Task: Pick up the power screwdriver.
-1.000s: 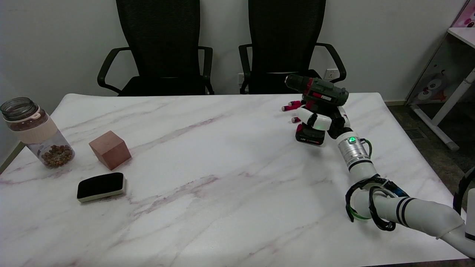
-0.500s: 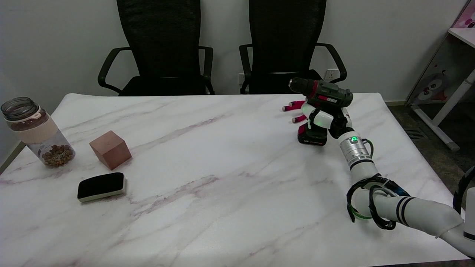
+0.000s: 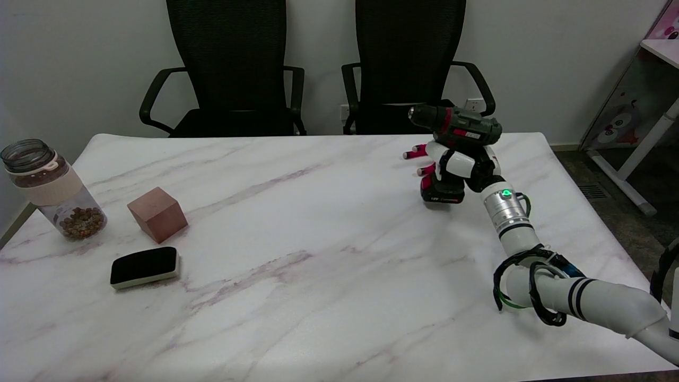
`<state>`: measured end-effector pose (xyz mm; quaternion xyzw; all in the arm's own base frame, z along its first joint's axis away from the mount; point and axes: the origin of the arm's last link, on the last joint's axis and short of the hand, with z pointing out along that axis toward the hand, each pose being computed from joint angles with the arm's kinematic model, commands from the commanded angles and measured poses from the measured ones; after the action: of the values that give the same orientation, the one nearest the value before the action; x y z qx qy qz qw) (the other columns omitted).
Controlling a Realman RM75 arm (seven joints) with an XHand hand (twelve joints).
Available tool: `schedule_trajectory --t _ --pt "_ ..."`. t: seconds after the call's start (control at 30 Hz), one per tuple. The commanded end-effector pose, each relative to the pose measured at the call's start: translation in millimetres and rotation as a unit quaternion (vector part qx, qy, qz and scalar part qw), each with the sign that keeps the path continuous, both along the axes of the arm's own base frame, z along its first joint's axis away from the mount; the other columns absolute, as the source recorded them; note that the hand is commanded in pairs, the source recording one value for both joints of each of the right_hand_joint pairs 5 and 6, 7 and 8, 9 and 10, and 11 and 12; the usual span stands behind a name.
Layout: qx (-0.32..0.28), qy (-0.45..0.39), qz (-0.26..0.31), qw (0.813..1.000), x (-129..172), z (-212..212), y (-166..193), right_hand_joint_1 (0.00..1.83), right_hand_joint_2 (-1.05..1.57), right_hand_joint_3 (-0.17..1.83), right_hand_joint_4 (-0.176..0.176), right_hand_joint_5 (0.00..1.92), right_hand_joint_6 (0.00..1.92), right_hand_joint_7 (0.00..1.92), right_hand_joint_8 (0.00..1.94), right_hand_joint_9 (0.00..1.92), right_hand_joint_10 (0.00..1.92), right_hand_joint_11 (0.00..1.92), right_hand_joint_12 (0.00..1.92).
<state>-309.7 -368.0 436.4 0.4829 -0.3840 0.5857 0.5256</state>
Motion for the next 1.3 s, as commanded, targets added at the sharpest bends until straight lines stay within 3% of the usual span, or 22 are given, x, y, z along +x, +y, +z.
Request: schedule_trajectory --t 0.03,0.67,1.07,1.3 --pt "0.094 -0.028 0.098 0.99 68 -33 -1 1.01 0.85 0.71 0.176 1.92 1.92 1.92 1.92 1.92 1.92 1.92 1.92" --pt "0.221 -0.029 0.184 0.957 145 -77 7 1.0 0.88 0.72 0.176 1.92 1.92 1.92 1.92 1.92 1.92 1.92 1.92" --pt "0.225 -0.03 0.208 0.951 161 -78 5 1.0 0.9 0.73 0.176 1.92 1.92 1.92 1.92 1.92 1.92 1.92 1.92" --pt "0.252 -0.056 0.212 0.943 165 -99 13 1.0 0.9 0.73 0.176 1.92 1.92 1.92 1.92 1.92 1.92 1.92 1.92"
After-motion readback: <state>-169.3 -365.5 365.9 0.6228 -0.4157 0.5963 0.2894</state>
